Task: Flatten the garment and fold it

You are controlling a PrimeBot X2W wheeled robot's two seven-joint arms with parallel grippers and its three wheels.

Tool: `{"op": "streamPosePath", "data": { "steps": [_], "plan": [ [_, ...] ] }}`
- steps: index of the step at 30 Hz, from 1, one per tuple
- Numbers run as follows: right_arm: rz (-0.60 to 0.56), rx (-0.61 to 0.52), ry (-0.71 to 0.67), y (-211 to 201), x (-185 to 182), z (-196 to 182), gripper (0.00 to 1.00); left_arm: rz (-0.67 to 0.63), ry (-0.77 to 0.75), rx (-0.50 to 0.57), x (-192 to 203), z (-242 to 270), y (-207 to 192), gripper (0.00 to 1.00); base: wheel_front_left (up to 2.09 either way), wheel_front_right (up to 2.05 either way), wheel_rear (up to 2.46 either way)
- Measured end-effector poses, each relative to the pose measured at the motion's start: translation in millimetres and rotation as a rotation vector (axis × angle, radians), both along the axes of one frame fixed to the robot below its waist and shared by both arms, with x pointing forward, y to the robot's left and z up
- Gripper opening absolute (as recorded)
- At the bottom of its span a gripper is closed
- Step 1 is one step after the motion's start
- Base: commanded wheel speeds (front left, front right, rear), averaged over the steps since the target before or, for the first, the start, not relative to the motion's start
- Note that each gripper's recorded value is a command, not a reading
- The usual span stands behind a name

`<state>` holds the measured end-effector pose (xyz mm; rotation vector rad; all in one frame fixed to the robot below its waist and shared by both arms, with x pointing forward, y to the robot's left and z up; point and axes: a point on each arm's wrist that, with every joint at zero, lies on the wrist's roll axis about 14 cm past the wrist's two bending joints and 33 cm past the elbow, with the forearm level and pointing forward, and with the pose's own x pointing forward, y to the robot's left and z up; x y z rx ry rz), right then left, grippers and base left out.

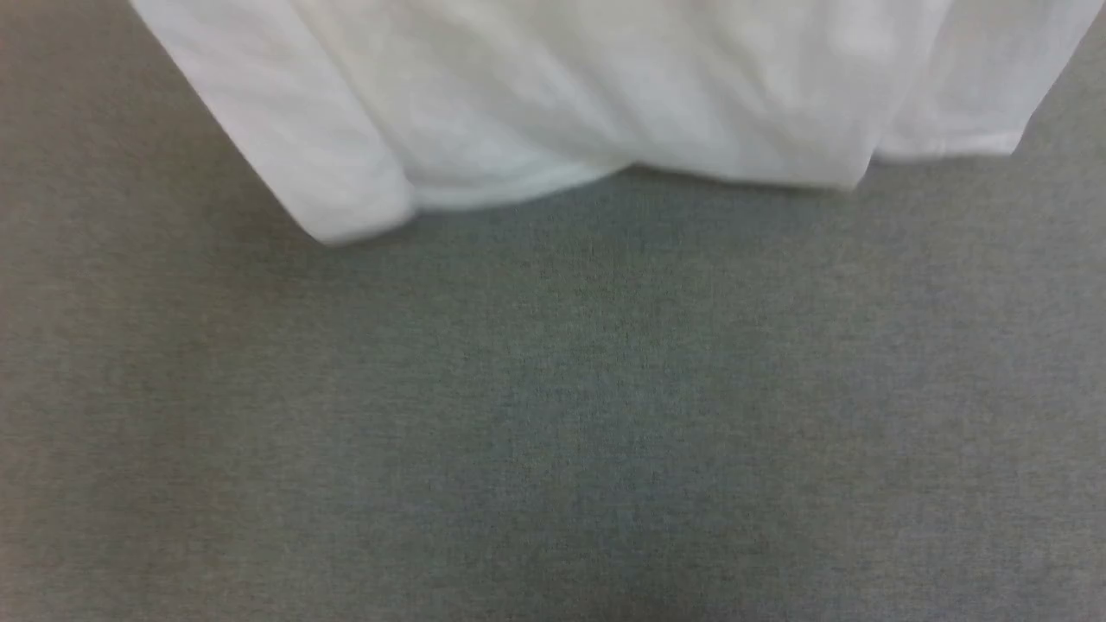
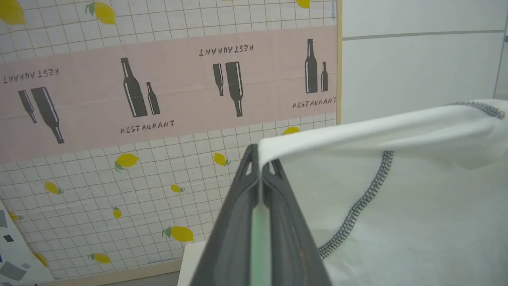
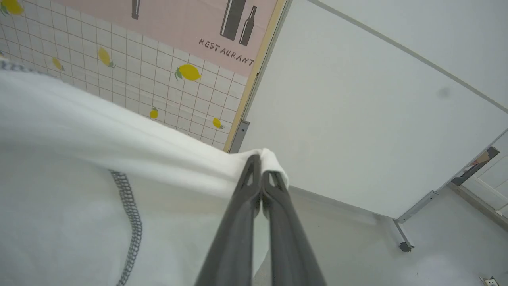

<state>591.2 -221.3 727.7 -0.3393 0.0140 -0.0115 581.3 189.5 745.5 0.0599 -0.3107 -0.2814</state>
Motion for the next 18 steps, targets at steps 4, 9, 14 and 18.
{"op": "streamPosePath", "data": {
  "steps": [4,9,14,18],
  "plan": [
    [0.002,-0.034,-0.079,8,41,8,0.00,0.091,-0.068,-0.007,38,-2,19,0.00,0.00,0.00,0.00],
    [0.027,-0.056,-0.249,22,79,26,0.00,0.157,-0.224,-0.078,68,3,37,0.00,0.00,0.00,0.00],
    [0.040,-0.087,-0.303,26,108,10,0.00,0.192,-0.269,-0.098,94,-22,46,0.00,0.00,0.00,0.00],
    [0.050,-0.074,-0.165,29,134,-51,0.00,0.199,-0.126,-0.094,118,-84,49,0.00,0.00,0.00,0.00]
  ]
}}
